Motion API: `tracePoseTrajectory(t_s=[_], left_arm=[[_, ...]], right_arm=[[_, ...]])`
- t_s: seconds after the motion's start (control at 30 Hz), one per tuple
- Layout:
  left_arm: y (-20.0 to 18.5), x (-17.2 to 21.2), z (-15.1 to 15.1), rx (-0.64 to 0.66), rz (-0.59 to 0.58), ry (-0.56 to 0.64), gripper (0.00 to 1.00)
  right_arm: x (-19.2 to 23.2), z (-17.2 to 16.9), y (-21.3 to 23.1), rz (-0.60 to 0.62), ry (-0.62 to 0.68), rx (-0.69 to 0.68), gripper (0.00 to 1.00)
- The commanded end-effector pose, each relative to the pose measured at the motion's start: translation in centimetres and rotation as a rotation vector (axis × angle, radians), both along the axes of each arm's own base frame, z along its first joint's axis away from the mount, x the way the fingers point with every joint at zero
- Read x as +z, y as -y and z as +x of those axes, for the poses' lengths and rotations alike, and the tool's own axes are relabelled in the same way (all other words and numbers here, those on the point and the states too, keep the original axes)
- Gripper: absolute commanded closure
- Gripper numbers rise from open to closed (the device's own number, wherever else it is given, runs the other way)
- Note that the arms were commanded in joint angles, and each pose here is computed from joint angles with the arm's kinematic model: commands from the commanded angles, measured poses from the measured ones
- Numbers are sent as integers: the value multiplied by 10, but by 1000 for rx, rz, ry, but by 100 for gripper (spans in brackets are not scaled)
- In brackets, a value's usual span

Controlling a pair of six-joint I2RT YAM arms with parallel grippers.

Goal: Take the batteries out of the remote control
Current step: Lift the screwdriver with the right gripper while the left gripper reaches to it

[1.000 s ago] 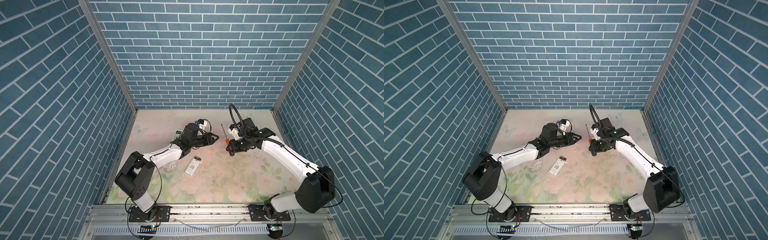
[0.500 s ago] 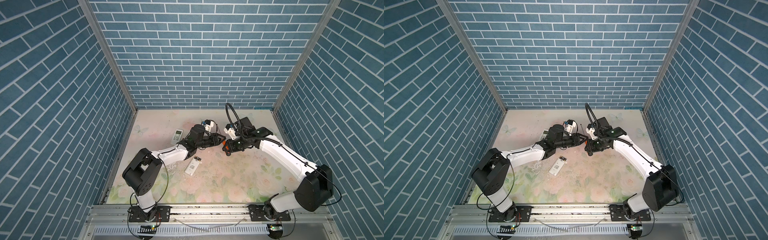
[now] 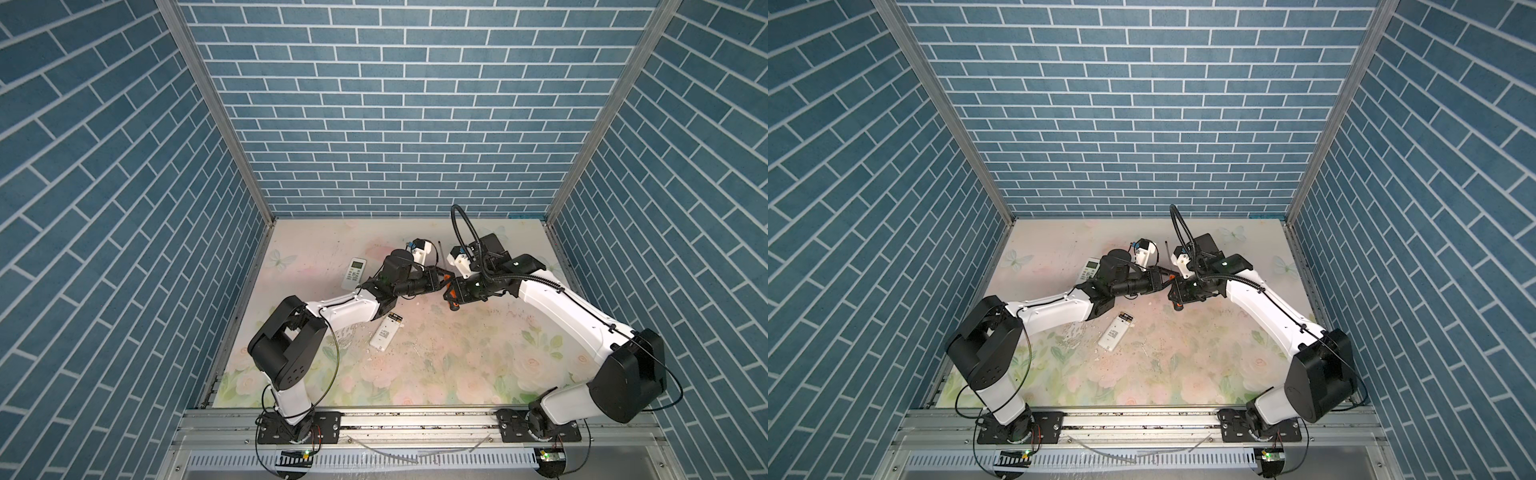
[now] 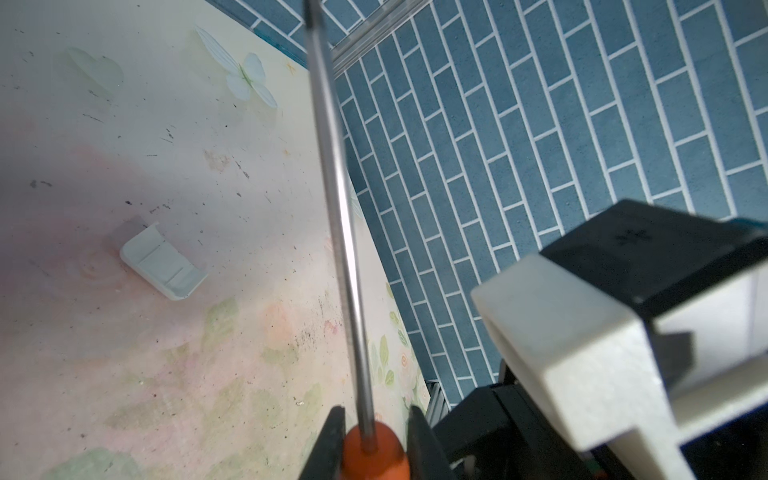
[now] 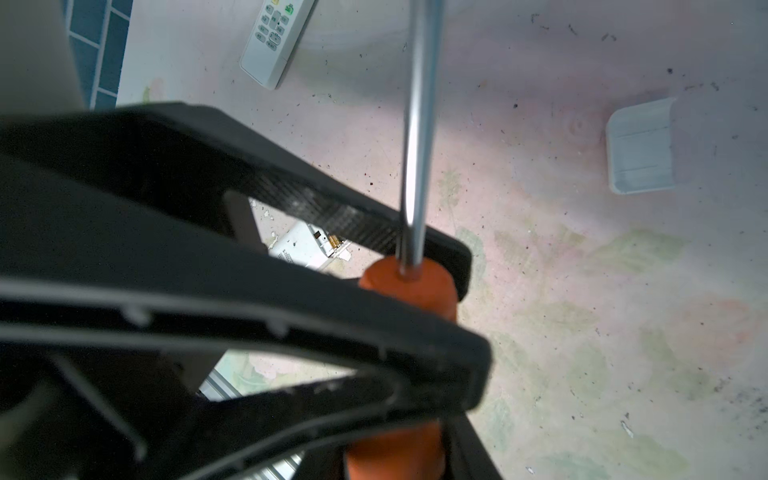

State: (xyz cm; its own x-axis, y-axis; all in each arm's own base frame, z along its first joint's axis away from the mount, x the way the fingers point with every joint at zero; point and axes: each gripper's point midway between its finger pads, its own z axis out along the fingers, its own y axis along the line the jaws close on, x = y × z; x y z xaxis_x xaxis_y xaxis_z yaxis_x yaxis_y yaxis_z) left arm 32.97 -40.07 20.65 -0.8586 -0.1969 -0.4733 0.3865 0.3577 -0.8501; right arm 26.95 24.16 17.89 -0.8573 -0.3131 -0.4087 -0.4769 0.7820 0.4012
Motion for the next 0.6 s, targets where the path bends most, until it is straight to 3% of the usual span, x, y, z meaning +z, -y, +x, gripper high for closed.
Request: tracePoseTrajectory(t_s=[0.0,0.1,0.37,0.57], left_arm=[[-2,-8,0,11,-4,3,94],[-5,-13,-1,22,-9,-7,98],[-18,12,22,114,-154,-16,100],[-28,56,37,180,-284,16,100]], right_arm=[[31,8,-10,64,73,4,100],[35,10,-10,75,89,-7,94],[43,17,-5,149,187,-100,54],[62,19,-5,349,267,-222,42]])
